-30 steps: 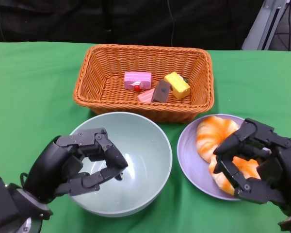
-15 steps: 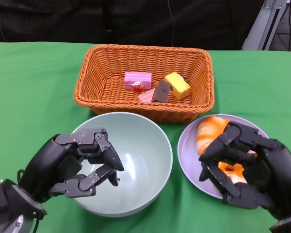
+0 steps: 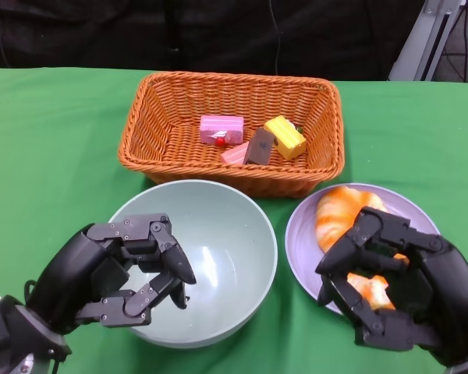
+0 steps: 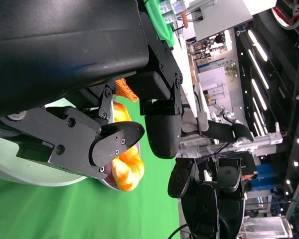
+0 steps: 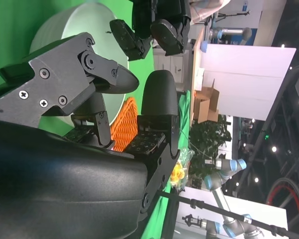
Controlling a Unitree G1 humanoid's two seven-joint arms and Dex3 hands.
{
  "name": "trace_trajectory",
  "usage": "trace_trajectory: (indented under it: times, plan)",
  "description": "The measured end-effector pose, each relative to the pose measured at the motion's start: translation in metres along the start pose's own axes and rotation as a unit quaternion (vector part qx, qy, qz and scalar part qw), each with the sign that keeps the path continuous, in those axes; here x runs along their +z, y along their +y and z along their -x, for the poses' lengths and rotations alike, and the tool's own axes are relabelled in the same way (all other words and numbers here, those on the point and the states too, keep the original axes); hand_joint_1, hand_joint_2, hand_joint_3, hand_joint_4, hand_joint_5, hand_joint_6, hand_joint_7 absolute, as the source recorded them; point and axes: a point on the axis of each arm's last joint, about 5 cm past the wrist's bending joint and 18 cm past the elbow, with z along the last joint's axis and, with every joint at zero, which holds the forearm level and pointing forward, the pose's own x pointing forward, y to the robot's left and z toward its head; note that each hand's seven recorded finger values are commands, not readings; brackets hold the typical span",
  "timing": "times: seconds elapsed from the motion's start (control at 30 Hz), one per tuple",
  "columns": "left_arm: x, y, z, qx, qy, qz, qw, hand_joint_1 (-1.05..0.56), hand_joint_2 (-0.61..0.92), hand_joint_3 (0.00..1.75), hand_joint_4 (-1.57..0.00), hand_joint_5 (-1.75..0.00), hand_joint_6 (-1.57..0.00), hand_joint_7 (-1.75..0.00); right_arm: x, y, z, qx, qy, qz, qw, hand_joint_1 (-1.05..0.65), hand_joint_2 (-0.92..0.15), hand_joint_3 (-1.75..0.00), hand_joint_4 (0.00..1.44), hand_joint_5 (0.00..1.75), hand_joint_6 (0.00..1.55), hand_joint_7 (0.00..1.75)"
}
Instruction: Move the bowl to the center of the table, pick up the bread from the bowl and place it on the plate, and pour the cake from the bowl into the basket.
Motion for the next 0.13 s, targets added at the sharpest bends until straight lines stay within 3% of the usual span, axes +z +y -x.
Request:
trace_trajectory:
  times: [0.13]
  plan:
    - [0.001, 0.0013, 0.0014, 0.004, -0.001, -0.002, 1.0, -0.07, 0.63, 0.98, -0.73, -1.56, -0.71, -1.25, 0.0024, -0.0001, 0.0039, -0.004, 0.005, 0.0, 1.0, -0.08, -0.54, -1.01, 0.71, 1.54, 0.66, 1.28]
